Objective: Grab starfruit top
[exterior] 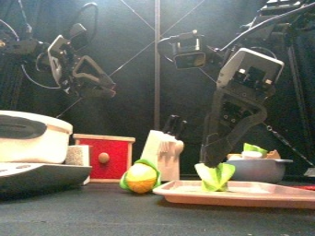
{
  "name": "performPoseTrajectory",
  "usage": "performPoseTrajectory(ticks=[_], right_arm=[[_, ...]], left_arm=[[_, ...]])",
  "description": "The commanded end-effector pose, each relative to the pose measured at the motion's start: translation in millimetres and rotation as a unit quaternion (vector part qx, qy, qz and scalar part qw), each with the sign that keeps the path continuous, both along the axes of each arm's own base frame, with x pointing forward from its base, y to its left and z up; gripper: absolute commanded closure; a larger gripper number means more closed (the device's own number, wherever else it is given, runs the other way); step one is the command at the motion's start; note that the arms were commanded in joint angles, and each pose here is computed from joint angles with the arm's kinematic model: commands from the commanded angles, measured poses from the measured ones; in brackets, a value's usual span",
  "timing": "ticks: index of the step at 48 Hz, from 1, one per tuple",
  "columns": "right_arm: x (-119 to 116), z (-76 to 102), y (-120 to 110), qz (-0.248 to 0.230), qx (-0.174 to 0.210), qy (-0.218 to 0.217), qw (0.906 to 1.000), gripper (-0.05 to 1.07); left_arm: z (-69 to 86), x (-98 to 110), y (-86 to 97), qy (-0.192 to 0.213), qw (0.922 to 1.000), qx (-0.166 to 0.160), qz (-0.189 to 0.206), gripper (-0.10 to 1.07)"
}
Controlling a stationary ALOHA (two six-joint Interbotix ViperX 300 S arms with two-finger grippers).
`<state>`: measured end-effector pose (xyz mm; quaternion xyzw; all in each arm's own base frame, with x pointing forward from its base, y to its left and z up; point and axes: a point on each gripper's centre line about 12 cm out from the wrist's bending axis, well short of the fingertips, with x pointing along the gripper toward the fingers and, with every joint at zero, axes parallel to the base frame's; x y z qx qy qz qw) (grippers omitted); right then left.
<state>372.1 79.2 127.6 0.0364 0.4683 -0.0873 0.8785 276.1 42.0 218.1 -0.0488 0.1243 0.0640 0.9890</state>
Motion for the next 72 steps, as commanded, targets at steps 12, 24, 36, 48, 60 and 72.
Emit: performPoseTrajectory(ticks=[12, 24, 36, 48, 60, 72], right_arm=[[7.8, -3.4, 5.6, -0.003, 0.010, 0.001, 0.9999, 0.01], [8.8, -11.2, 3.9, -0.007, 0.010, 0.009, 0.9999, 0.12], [8.7, -5.1, 2.8, -0.007, 0.007, 0.005, 0.9999, 0.27], [11.2, 9.7, 0.4, -0.007, -0.002, -0.010, 0.9999, 0.28], [27.1, 27.2, 0.0, 0.009, -0.020, -0.042, 0.9989, 0.28], [47.9, 59.5, -4.3, 0.019, -0.047, -0.089, 0.9947, 0.28]], left_arm=[[3.8, 1.8, 1.6, -0.007, 1.0000, 0.001, 0.002, 0.23], [2.7, 0.4, 6.2, -0.006, 0.9999, 0.000, 0.011, 0.23], [-0.6, -2.2, 10.1, -0.001, 0.9998, -0.001, 0.019, 0.23], [-1.6, -2.8, 10.0, 0.000, 0.9998, -0.001, 0.019, 0.23], [-3.3, -3.8, 9.7, 0.003, 0.9998, -0.001, 0.018, 0.23], [-7.8, -8.9, 10.0, 0.011, 0.9998, 0.002, 0.019, 0.23]])
